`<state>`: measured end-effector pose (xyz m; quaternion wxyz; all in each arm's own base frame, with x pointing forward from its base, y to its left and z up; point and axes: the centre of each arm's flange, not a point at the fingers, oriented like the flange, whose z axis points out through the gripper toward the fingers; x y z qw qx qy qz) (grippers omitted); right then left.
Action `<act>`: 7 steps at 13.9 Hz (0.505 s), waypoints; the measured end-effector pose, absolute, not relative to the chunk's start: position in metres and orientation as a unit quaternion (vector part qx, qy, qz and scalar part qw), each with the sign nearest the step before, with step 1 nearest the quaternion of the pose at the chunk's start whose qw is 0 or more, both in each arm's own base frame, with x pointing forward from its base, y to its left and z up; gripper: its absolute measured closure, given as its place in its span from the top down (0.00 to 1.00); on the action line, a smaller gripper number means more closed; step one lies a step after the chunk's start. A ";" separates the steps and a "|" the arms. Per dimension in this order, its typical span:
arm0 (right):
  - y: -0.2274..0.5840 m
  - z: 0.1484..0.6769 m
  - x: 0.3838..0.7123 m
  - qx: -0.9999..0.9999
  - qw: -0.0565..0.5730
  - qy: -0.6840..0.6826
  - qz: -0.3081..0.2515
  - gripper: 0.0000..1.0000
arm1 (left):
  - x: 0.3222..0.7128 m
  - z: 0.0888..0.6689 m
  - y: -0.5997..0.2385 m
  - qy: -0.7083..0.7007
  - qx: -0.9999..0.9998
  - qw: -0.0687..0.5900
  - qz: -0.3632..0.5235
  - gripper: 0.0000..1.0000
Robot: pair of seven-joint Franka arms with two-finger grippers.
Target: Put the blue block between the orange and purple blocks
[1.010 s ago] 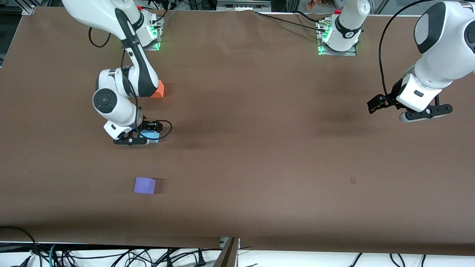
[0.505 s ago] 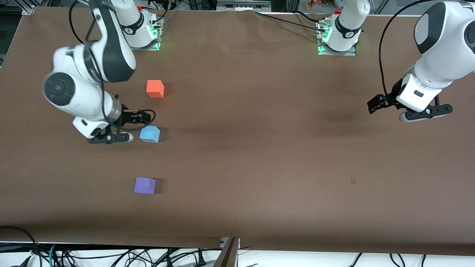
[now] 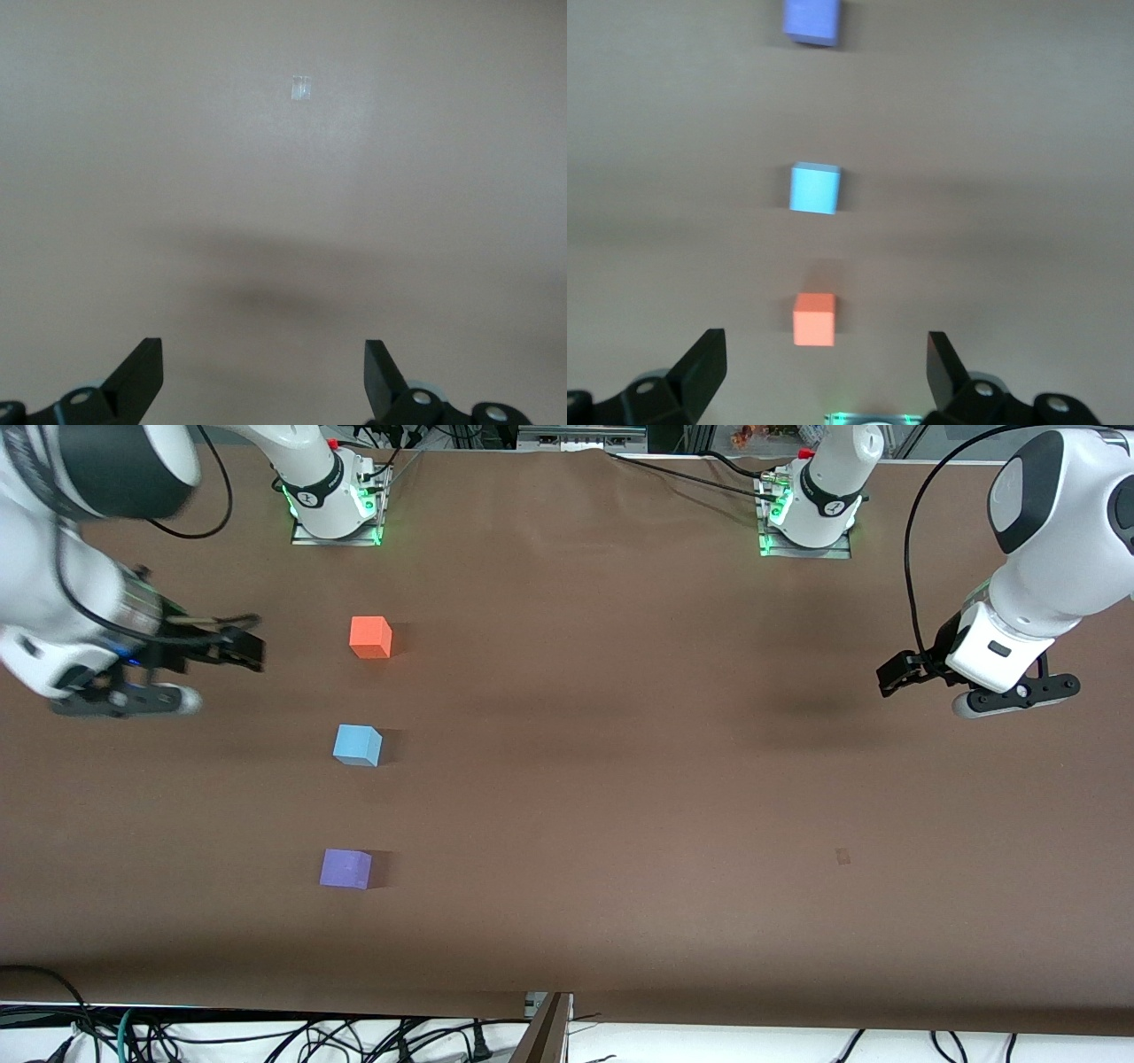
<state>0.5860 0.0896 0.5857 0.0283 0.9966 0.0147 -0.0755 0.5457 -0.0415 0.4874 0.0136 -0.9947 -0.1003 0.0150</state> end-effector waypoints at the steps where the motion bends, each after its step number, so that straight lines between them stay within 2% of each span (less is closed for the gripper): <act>1: 0.074 0.600 0.581 0.997 0.035 0.010 -0.066 1.00 | 0.546 0.487 -0.041 -0.099 -0.995 0.014 0.015 1.00; 4: 0.044 0.636 0.564 0.999 0.035 -0.001 -0.038 1.00 | 0.546 0.487 -0.039 -0.087 -0.996 0.013 0.015 1.00; 7: 0.025 0.650 0.551 0.999 0.030 -0.015 -0.033 1.00 | 0.546 0.487 -0.032 -0.063 -0.998 0.013 0.016 1.00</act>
